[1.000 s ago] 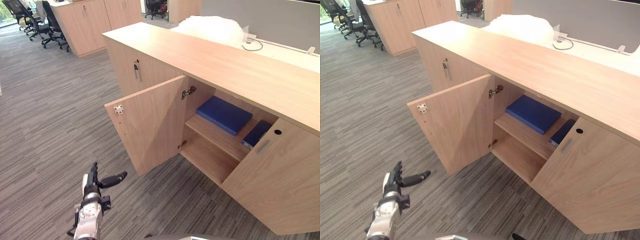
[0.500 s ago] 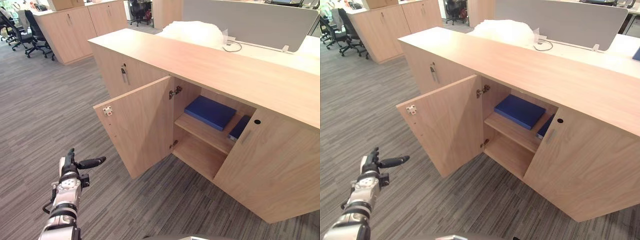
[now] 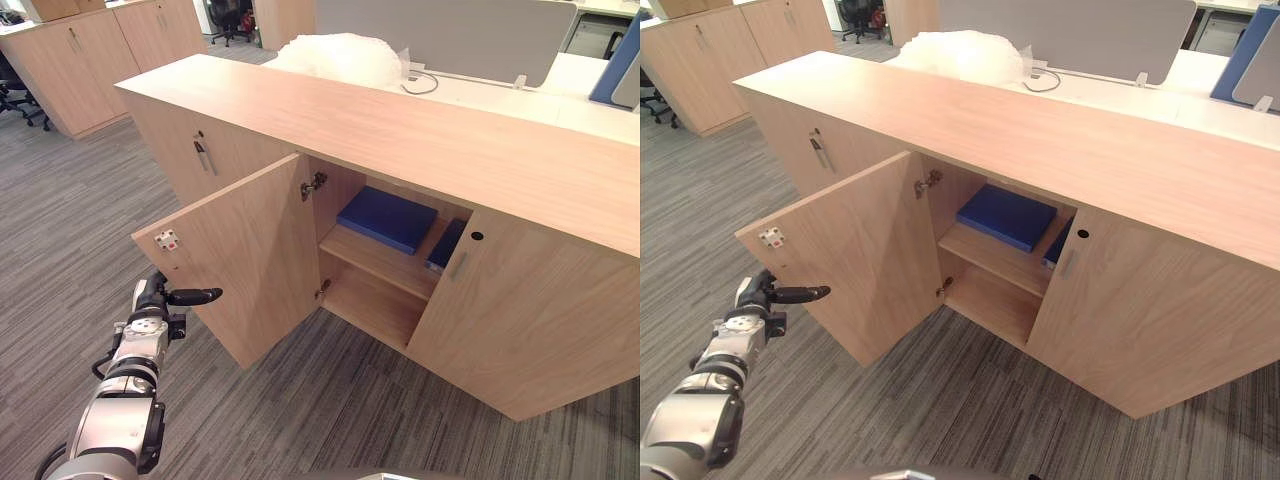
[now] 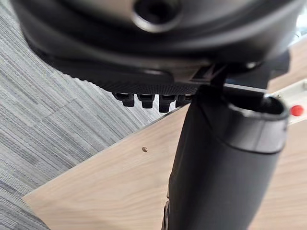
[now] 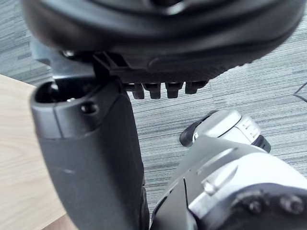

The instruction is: Walk over to the cabinet, pick up the folder, carry it to the office cabinet, place the folder inside the office cabinet, then close the office cabinet door

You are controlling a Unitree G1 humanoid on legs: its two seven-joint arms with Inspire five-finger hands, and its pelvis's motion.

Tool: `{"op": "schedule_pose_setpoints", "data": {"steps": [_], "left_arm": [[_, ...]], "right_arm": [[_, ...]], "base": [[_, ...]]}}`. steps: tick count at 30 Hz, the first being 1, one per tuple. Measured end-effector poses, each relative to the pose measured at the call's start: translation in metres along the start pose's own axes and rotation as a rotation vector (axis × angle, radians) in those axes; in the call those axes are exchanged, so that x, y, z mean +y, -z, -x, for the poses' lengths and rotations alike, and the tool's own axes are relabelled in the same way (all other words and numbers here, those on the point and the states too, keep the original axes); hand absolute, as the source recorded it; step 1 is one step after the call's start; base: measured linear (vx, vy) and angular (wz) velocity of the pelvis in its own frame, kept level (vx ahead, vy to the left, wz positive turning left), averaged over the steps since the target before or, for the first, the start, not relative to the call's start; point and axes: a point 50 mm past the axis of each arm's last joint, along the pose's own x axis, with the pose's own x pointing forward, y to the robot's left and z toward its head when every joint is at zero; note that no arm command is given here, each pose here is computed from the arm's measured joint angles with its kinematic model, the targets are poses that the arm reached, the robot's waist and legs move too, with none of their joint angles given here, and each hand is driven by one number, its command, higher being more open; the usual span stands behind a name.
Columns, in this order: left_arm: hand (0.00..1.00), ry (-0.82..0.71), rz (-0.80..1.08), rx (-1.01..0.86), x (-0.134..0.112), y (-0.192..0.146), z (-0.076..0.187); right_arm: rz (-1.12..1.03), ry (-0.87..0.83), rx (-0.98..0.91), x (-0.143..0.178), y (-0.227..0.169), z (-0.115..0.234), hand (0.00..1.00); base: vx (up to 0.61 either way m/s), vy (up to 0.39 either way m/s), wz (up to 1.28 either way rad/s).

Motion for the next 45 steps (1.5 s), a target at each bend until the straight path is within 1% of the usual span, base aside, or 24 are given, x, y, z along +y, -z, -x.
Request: {"op": "schedule_pose_setpoints", "data": {"steps": [11,13,15,17,18,19,20,22,23,24,26,27,28,29,30,31,32,33,34,36,38,40,42,45], "left_arm": [[1.0,0.026,-0.059,0.012,0.002,-0.008,-0.003],[1.0,0.026,-0.101,0.01,0.001,-0.009,-0.003],[1.0,0.031,-0.201,-0.003,-0.002,-0.012,-0.003],[1.0,0.034,-0.468,-0.064,-0.009,-0.024,-0.002],[1.0,0.036,-0.544,-0.095,-0.012,-0.028,-0.001],[1.0,0.04,-0.68,-0.17,-0.015,-0.035,0.004],[1.0,0.056,-0.852,-0.264,-0.019,-0.037,0.013],[1.0,0.099,-0.986,-0.36,-0.029,-0.039,0.024],[1.0,0.132,-1.074,-0.443,-0.039,-0.043,0.034],[1.0,0.148,-1.118,-0.489,-0.045,-0.045,0.04],[1.0,0.221,-1.273,-0.716,-0.063,-0.052,0.068],[1.0,0.232,-1.278,-0.745,-0.066,-0.053,0.072],[1.0,0.285,-1.286,-0.86,-0.078,-0.056,0.087],[1.0,0.316,-1.279,-0.926,-0.085,-0.057,0.097],[1.0,0.37,-1.267,-1.038,-0.098,-0.059,0.114],[1.0,0.432,-1.221,-1.153,-0.113,-0.063,0.132],[1.0,0.464,-1.19,-1.216,-0.119,-0.066,0.142],[1.0,0.511,-1.129,-1.327,-0.129,-0.071,0.16],[1.0,0.552,-1.06,-1.439,-0.136,-0.076,0.179],[1.0,0.595,-0.936,-1.596,-0.145,-0.083,0.207],[1.0,0.61,-0.87,-1.662,-0.148,-0.086,0.219],[1.0,0.614,-0.822,-1.679,-0.153,-0.086,0.225],[1.0,0.615,-0.799,-1.655,-0.155,-0.083,0.224],[1.0,0.649,-0.764,-1.577,-0.164,-0.067,0.221]], "right_arm": [[0.034,-0.017,-0.02,0.003,-0.003,0.0,1.0],[0.035,-0.018,-0.024,0.003,-0.001,0.0,1.0],[0.034,-0.017,-0.025,0.003,0.001,0.001,1.0],[0.029,-0.011,-0.025,0.0,0.005,0.002,1.0],[0.028,-0.009,-0.028,-0.001,0.005,0.002,1.0],[0.027,-0.005,-0.031,-0.002,0.006,0.002,1.0],[0.025,0.004,-0.025,-0.004,0.007,0.002,1.0],[0.019,0.013,-0.02,-0.006,0.008,0.002,1.0],[0.003,0.022,-0.013,-0.007,0.009,0.002,1.0],[-0.005,0.026,-0.008,-0.008,0.01,0.002,1.0],[-0.008,0.028,0.001,-0.008,0.011,0.002,1.0],[-0.008,0.028,0.002,-0.008,0.011,0.002,1.0],[-0.008,0.03,0.001,-0.009,0.011,0.002,1.0],[-0.007,0.032,0.001,-0.009,0.011,0.002,1.0],[-0.007,0.035,0.003,-0.009,0.011,0.002,1.0],[-0.008,0.038,0.006,-0.009,0.011,0.002,1.0],[-0.008,0.039,0.004,-0.009,0.01,0.002,1.0],[-0.006,0.044,0.003,-0.008,0.009,0.001,1.0],[-0.003,0.05,0.008,-0.007,0.008,0.001,1.0],[-0.002,0.069,0.011,-0.01,0.009,0.001,1.0],[0.001,0.087,0.021,-0.015,0.011,0.001,1.0],[0.01,0.104,0.02,-0.022,0.009,0.001,1.0],[0.028,0.102,0.015,-0.022,0.007,0.001,1.0],[0.101,0.082,-0.006,-0.012,0.0,0.0,1.0]], "base": [[-0.11,0.02,-0.08],[-0.1,0.019,0.01],[-0.05,0.012,0.07],[-0.02,0.009,0.24],[0.0,0.007,0.44],[0.04,0.013,0.53],[0.06,0.019,0.52],[0.07,0.036,0.41],[0.04,0.042,0.42],[0.02,0.053,0.46],[-0.01,0.073,0.26],[-0.04,0.07,-0.01],[-0.03,0.04,-0.08],[-0.06,0.065,-0.18],[-0.07,0.059,-0.2],[-0.08,0.059,-0.2],[-0.08,0.039,-0.19],[-0.07,0.016,-0.18],[-0.05,0.001,-0.18],[-0.03,-0.02,-0.12],[-0.01,-0.034,-0.05],[0.0,-0.038,-0.14],[-0.01,-0.034,-0.2],[-0.03,-0.032,-0.24]]}}
